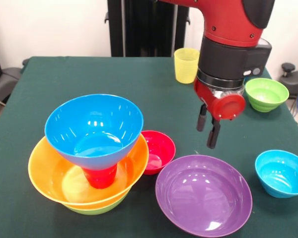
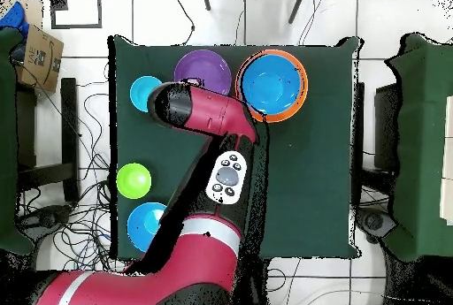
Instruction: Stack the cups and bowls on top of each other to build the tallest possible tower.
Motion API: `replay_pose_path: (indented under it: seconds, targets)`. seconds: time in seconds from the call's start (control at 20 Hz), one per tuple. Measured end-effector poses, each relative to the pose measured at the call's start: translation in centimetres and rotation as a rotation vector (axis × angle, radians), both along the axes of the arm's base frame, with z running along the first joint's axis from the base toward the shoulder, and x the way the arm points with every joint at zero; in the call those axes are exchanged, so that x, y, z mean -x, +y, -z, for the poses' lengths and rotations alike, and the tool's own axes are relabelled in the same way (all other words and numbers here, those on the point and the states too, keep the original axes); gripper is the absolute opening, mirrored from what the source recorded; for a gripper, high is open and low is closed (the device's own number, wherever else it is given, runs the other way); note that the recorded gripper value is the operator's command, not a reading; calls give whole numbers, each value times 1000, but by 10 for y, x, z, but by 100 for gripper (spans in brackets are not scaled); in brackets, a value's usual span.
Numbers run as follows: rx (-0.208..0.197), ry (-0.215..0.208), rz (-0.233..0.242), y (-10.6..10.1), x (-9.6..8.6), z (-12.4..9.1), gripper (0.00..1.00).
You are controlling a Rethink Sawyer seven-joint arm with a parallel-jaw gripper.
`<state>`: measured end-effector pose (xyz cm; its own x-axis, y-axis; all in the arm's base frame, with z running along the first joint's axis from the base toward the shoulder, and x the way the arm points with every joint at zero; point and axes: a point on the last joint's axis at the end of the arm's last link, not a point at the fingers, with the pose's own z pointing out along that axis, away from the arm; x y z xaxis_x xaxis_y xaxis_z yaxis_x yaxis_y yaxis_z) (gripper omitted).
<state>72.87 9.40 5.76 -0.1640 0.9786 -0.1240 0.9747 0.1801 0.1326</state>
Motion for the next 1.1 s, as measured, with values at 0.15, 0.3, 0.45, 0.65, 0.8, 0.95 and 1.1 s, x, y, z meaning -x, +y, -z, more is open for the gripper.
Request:
replay_pose_path:
  seconds: [0.15,0.3,0.45,0.65,0.8,0.95,1.1]
  targets:
    - [-8,-19,7,4,-3,5,100]
    - [-10,-22,13,5,-3,9,100]
    - [-9,-18,13,6,-1,16,100]
    - [5,-2,1,11,4,34,100]
    - [18,7,-13,16,8,47,100]
    - [31,18,-27,20,10,60,100]
    - [47,24,-40,21,10,72,100]
